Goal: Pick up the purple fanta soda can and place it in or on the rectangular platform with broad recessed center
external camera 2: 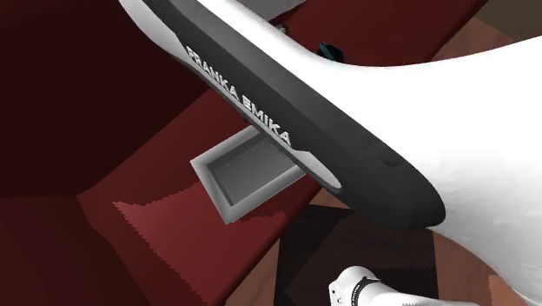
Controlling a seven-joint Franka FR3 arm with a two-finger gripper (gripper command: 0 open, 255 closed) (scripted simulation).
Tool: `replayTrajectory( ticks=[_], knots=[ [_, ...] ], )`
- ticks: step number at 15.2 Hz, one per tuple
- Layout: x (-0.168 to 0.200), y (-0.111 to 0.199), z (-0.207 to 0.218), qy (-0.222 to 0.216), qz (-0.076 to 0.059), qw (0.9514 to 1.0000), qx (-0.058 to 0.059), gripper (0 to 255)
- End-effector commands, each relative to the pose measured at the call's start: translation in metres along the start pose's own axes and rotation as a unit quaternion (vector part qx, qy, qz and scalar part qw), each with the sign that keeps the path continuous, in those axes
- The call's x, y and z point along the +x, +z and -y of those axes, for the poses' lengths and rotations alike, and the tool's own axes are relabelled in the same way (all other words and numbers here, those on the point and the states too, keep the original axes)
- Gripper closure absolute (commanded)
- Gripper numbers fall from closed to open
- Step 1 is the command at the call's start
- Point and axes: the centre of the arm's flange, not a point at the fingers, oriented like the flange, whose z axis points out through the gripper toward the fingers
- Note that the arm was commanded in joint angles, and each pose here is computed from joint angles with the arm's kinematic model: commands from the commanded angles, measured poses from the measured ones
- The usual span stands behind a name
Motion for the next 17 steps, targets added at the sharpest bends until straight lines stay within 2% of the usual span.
replayTrajectory(
  ticks=[1,10,17],
  knots=[
    [-0.022,-0.006,-0.008,0.000,0.000,1.0000,0.000,255],
    [-0.137,-0.031,-0.048,0.000,0.000,1.0000,0.000,255],
    [-0.139,0.006,-0.048,0.000,0.000,1.0000,0.000,255]
  ],
)
